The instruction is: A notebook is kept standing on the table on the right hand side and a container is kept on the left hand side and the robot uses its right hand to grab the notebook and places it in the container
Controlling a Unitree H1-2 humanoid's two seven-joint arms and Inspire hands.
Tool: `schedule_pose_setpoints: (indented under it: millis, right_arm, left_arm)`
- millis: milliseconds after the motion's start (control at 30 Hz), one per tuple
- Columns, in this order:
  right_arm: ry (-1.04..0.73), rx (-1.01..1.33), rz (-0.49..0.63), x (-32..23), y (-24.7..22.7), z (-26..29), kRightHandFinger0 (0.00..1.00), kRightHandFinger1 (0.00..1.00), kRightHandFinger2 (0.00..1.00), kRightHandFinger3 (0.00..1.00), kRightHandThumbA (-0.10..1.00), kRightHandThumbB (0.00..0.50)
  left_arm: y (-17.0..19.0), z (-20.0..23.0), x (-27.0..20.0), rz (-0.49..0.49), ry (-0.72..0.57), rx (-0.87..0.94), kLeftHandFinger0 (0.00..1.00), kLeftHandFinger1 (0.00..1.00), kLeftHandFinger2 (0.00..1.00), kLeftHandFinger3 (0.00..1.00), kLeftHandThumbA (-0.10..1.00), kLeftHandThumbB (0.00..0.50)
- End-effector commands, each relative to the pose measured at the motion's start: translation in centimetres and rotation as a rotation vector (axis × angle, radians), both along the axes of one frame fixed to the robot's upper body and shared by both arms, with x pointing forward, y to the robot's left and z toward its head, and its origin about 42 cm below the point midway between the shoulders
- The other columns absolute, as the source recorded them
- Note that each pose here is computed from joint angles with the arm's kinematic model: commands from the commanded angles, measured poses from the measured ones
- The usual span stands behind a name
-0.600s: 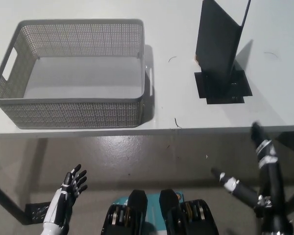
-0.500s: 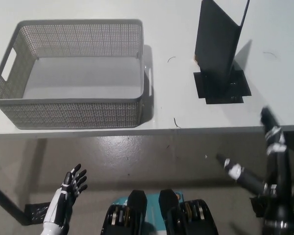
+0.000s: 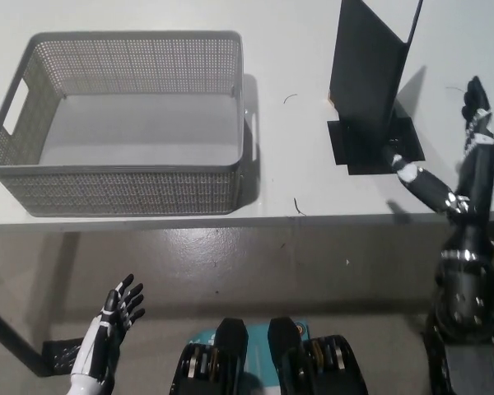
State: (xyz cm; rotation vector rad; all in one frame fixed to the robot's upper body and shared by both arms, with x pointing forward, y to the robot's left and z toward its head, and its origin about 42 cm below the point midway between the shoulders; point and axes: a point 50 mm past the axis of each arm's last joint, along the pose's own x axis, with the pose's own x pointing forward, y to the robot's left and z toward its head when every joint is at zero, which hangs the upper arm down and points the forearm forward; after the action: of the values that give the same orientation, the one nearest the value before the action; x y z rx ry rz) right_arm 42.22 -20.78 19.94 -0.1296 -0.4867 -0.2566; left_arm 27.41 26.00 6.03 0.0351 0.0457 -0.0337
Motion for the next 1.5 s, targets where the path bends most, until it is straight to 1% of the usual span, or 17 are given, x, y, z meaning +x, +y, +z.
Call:
schedule_pose_setpoints:
  millis: [0,233,367,500,633,733,767,800,833,867,900,967,1067,1200,1233,1300,1467]
  right_arm:
    - [0.01,0.055,-0.032,3.3,-0.1,1.7,1.0,1.0,1.0,1.0,1.0,0.439]
    - [0.083,0.088,-0.061,8.1,1.6,1.7,1.0,1.0,1.0,1.0,1.0,0.42]
    - [0.122,0.123,-0.051,10.8,2.9,2.7,1.0,1.0,1.0,1.0,1.0,0.485]
    - [0.149,0.118,-0.006,12.8,4.8,4.9,1.0,1.0,1.0,1.0,1.0,0.44]
    - [0.192,0.083,-0.024,14.3,6.0,7.2,1.0,1.0,1.0,1.0,1.0,0.498]
    - [0.193,0.194,0.005,15.3,6.5,9.9,1.0,1.0,1.0,1.0,0.9,0.5]
    - [0.218,0.274,-0.008,15.9,6.5,11.3,1.0,1.0,1.0,1.0,0.81,0.428]
    - [0.234,0.298,-0.023,16.1,6.4,11.8,0.89,0.86,0.87,1.0,0.69,0.363]
    - [0.308,0.439,-0.086,16.7,5.9,13.6,0.27,0.27,0.35,0.45,0.26,0.252]
    - [0.309,0.441,-0.086,16.7,5.9,13.6,0.2,0.24,0.37,0.4,0.24,0.27]
    - [0.314,0.536,-0.096,16.9,5.6,14.5,0.06,0.14,0.29,0.19,-0.09,0.188]
    - [0.293,0.643,-0.047,17.0,5.3,14.8,0.0,0.0,0.22,0.41,-0.1,0.082]
    - [0.285,0.726,-0.024,17.0,5.3,14.7,0.0,0.02,0.46,0.71,-0.1,0.082]
    - [0.243,0.757,0.004,16.8,5.3,13.6,0.0,0.14,0.51,0.56,-0.1,0.059]
    - [0.251,0.766,-0.007,16.7,5.1,13.0,0.0,0.21,0.58,0.68,-0.1,0.055]
    - [0.262,0.791,-0.017,16.6,4.9,12.4,0.0,0.22,0.65,0.74,-0.1,0.054]
    - [0.248,0.816,-0.006,16.4,4.2,11.4,0.0,0.19,0.68,0.58,-0.1,0.085]
  left_arm:
    - [0.0,0.7,0.5,-0.012,-0.067,0.004,1.0,1.0,1.0,1.0,1.0,0.177]
    - [0.0,0.4,0.1,-0.032,-0.075,0.002,1.0,1.0,1.0,1.0,1.0,0.184]
    - [0.1,0.3,0.1,-0.035,-0.076,0.009,1.0,1.0,1.0,1.0,1.0,0.167]
    - [0.0,0.4,0.1,-0.033,-0.074,0.0,1.0,1.0,1.0,1.0,1.0,0.171]
    - [-0.1,0.3,-0.5,-0.043,-0.072,0.0,1.0,1.0,1.0,1.0,1.0,0.177]
    - [-0.1,0.4,-0.6,-0.044,-0.075,-0.005,1.0,1.0,1.0,1.0,1.0,0.155]
    - [-0.2,0.4,-0.6,-0.046,-0.071,-0.011,1.0,1.0,1.0,1.0,1.0,0.165]
    - [-0.2,0.4,-0.5,-0.046,-0.072,-0.012,1.0,1.0,1.0,1.0,1.0,0.166]
    - [-0.2,0.4,-0.4,-0.045,-0.072,-0.012,1.0,1.0,1.0,1.0,1.0,0.178]
    - [-0.2,0.5,-0.4,-0.046,-0.073,-0.011,1.0,1.0,1.0,1.0,1.0,0.179]
    - [-0.2,0.6,-0.4,-0.046,-0.075,-0.007,1.0,1.0,1.0,1.0,1.0,0.192]
    - [-0.1,0.7,-0.2,-0.044,-0.074,-0.013,1.0,1.0,1.0,1.0,1.0,0.223]
    - [0.0,0.6,-0.1,-0.046,-0.077,-0.013,1.0,1.0,1.0,1.0,1.0,0.245]
    - [0.1,0.2,-0.3,-0.04,-0.08,-0.024,1.0,1.0,1.0,1.0,1.0,0.229]
    - [0.2,0.1,-0.5,-0.041,-0.076,-0.025,1.0,1.0,1.0,1.0,1.0,0.242]
    - [0.2,0.1,-0.6,-0.048,-0.075,-0.03,1.0,1.0,1.0,1.0,1.0,0.251]
    - [0.2,0.1,-0.8,-0.043,-0.077,-0.02,1.0,1.0,1.0,1.0,1.0,0.239]
